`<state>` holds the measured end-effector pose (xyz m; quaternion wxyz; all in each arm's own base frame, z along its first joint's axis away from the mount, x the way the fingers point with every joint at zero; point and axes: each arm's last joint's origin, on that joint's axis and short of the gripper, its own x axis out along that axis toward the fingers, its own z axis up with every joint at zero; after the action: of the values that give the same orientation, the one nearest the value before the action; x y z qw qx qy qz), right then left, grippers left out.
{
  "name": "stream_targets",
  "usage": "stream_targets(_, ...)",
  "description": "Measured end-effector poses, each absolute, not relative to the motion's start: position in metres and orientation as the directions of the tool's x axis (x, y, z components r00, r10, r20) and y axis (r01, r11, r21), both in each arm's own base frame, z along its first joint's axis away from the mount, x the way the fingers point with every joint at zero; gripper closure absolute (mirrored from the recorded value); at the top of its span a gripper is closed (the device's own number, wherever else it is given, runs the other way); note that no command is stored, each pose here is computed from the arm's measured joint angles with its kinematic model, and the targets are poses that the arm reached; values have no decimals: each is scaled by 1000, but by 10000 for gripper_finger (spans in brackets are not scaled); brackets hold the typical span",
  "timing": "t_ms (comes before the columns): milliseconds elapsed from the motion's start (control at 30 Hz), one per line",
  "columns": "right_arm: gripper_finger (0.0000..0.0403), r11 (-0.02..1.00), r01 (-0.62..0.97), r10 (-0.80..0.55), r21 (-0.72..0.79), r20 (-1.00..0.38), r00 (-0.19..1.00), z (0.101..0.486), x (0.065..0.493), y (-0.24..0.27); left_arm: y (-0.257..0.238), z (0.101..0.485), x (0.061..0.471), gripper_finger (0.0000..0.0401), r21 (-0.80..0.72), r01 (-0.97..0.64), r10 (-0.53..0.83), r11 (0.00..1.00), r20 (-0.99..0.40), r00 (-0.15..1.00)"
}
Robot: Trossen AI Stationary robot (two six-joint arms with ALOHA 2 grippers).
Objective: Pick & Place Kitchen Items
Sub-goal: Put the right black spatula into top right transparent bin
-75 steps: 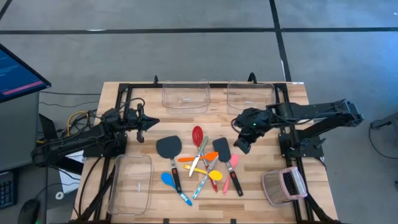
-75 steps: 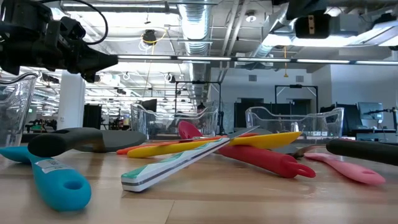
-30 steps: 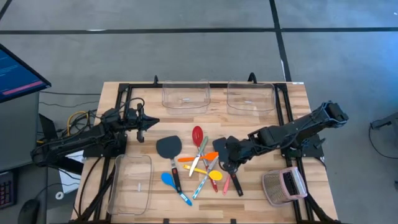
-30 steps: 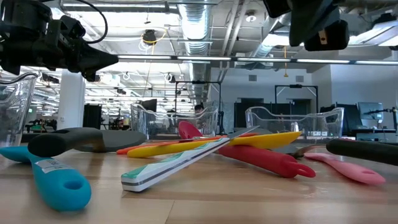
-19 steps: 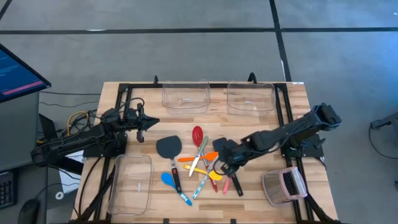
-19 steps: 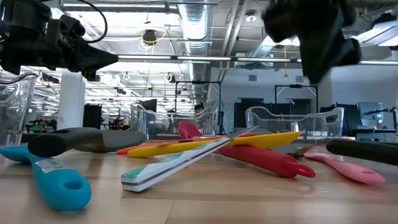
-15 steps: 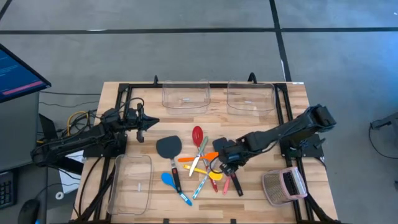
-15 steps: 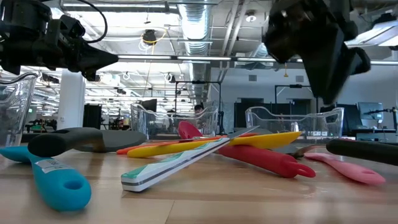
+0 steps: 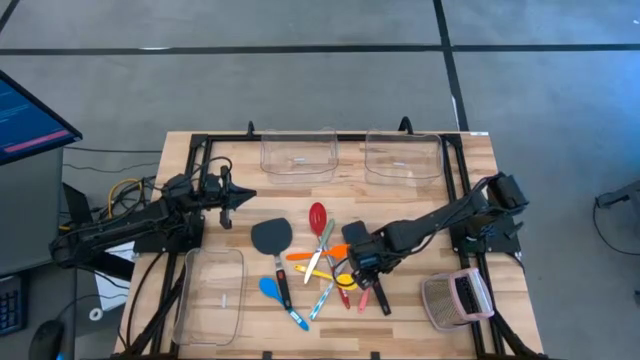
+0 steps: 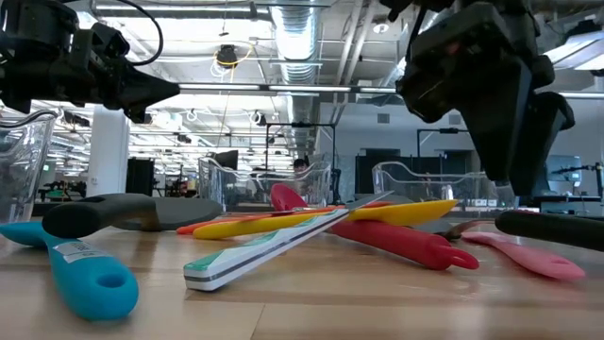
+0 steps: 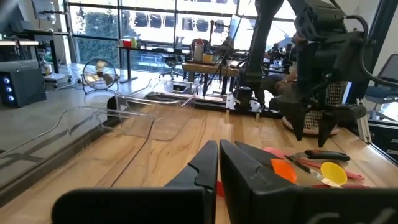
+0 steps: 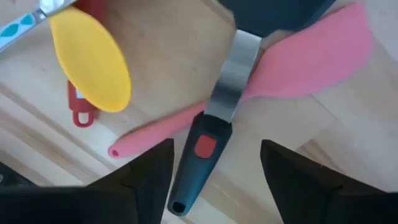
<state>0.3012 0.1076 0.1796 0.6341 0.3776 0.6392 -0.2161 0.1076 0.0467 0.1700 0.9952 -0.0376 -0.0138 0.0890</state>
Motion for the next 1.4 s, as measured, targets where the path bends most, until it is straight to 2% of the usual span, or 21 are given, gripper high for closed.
stream_targets(733, 172, 678, 713, 115, 179, -984, 137, 178, 290, 139, 47, 170, 108, 393, -81, -175, 177, 981, 19, 984)
stream_targets(1000, 172, 702, 686, 123, 189, -982, 144, 178, 285, 150, 47, 169, 108, 393, -111, -170, 173, 979, 14, 985)
stream_targets(1400, 172, 689, 697, 85, 199, -977, 196, 174, 286, 150, 47, 169, 108, 393, -115, -172, 174, 978, 8, 985)
